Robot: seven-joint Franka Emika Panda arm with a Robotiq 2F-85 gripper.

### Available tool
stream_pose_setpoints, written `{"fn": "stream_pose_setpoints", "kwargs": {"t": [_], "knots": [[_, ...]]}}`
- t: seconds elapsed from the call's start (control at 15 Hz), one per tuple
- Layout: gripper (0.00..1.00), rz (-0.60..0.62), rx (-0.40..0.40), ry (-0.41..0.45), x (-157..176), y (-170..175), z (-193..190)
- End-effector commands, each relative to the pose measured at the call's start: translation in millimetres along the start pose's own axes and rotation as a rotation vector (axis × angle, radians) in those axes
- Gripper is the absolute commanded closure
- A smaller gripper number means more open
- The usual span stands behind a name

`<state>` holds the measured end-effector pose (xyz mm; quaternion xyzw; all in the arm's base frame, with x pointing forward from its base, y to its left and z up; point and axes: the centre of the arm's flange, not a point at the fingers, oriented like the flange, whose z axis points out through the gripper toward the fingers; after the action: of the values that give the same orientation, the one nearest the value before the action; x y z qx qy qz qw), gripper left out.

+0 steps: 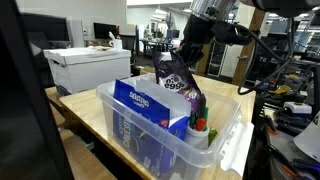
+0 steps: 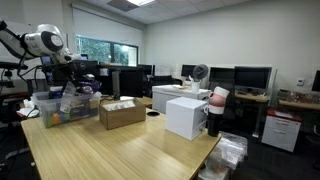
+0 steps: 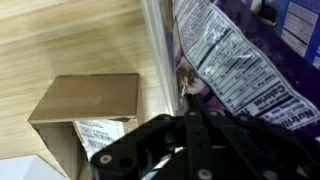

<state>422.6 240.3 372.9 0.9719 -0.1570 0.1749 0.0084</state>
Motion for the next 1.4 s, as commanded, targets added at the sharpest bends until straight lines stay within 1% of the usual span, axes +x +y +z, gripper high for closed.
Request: {"fn": "stream_pose_setpoints", "kwargs": {"t": [0.0, 0.33, 0.8, 1.07, 1.33], "knots": [[0.98, 0.027, 0.014, 0.003, 4, -4, 6], [0.98, 0.03, 0.049, -0.007, 9, -6, 4], [0.98, 0.01, 0.159, -0.054, 6, -16, -3], [0.99, -0.002, 0.191, -0.108, -5, -22, 1], [0.99, -0.01, 0.206, -0.159, -17, -29, 8]]}}
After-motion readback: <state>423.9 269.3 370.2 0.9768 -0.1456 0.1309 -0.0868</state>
